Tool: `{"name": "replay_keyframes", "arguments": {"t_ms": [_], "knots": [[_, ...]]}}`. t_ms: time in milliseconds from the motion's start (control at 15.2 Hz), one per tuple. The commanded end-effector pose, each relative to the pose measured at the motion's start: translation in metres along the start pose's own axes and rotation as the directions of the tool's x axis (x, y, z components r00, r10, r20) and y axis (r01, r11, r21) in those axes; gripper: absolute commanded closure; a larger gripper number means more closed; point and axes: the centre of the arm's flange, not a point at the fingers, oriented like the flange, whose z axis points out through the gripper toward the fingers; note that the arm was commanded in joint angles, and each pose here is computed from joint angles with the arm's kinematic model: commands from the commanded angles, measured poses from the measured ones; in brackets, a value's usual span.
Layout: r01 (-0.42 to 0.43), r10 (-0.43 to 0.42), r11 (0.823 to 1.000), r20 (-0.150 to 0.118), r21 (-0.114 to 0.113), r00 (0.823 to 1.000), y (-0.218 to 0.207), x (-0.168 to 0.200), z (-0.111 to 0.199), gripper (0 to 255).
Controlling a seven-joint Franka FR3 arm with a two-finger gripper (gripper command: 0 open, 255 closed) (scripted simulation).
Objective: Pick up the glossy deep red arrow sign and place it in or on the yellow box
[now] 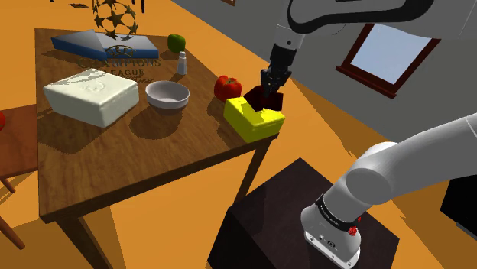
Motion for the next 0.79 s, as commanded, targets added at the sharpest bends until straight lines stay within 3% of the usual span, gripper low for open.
{"name": "replay_keyframes", "arguments": {"t_ms": [0,132,198,528,726], "knots": [[-0.002,0.002,1.0,0.008,-0.001,1.0,0.001,-0.001,0.004,255],[-0.002,0.002,1.0,0.008,-0.001,1.0,0.001,0.0,0.004,255],[-0.002,0.002,1.0,0.008,-0.001,1.0,0.001,0.0,0.004,0],[-0.002,0.002,1.0,0.008,-0.001,1.0,0.001,0.0,0.004,0],[-0.002,0.002,1.0,0.008,-0.001,1.0,0.001,0.0,-0.036,0]]}}
